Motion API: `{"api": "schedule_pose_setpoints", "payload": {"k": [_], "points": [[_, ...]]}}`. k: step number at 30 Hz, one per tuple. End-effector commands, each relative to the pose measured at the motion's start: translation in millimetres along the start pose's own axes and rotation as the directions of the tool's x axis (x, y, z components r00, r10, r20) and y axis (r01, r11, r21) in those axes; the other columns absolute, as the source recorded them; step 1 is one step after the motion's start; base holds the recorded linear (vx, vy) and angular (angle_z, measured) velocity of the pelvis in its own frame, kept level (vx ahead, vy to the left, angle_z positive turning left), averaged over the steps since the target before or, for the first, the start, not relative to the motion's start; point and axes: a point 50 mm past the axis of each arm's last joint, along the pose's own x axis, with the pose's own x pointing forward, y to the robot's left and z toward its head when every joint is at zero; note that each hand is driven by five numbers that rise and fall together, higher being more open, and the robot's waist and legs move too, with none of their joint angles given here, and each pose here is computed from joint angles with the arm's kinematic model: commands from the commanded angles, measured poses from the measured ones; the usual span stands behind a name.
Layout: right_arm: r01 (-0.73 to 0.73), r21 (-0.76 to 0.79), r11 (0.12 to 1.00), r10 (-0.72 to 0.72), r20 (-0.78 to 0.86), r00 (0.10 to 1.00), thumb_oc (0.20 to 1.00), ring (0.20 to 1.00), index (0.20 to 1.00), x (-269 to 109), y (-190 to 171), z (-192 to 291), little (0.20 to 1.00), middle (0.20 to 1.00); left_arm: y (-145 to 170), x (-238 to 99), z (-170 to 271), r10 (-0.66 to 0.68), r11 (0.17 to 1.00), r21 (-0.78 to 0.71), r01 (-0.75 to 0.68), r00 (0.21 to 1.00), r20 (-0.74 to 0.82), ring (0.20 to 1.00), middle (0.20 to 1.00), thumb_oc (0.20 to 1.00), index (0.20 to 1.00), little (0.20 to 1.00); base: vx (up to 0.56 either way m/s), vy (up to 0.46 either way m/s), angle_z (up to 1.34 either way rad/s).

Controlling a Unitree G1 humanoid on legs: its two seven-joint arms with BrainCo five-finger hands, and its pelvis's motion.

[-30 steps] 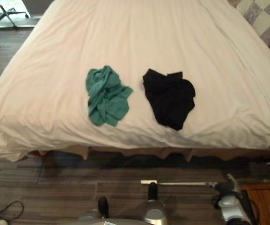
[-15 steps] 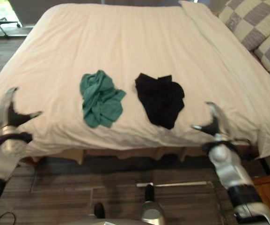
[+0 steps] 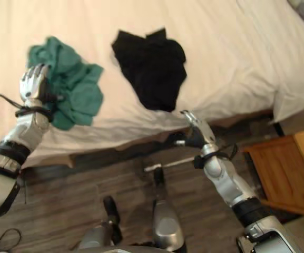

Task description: Tidy up the quilt and then pick up the clothes from the bed and put them into the laundry hamper.

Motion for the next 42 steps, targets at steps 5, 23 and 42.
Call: {"api": "schedule_pose_setpoints", "payload": {"k": [5,23,42], "points": [[0.093,0.06,0.994,-0.102,0.161,0.982,1.0,1.0,1.0,-5,-31,25,1.0,1.0,-8,1,-33,-0.151,0.96,0.217,0.179,0.978,-0.143,0.256,0.256,0.256,0.256,0.256,0.01,-0.052,-0.11],[0.241,-0.329,0.913,-0.299,-0.136,0.945,1.0,1.0,1.0,73,-122,-34,1.0,1.0,-171,-272,-87,-0.655,0.656,-0.692,0.302,0.683,-0.323,0.2,0.2,0.2,0.2,0.2,0.01,-0.084,0.2],[0.07,0.05,0.996,-0.025,-0.605,0.796,0.2,0.2,0.2,-10,-60,-132,0.2,0.2,-193,-316,-79,-0.79,0.49,-0.841,0.229,0.524,-0.318,0.2,0.2,0.2,0.2,0.2,-0.04,-0.045,0.51]]}}
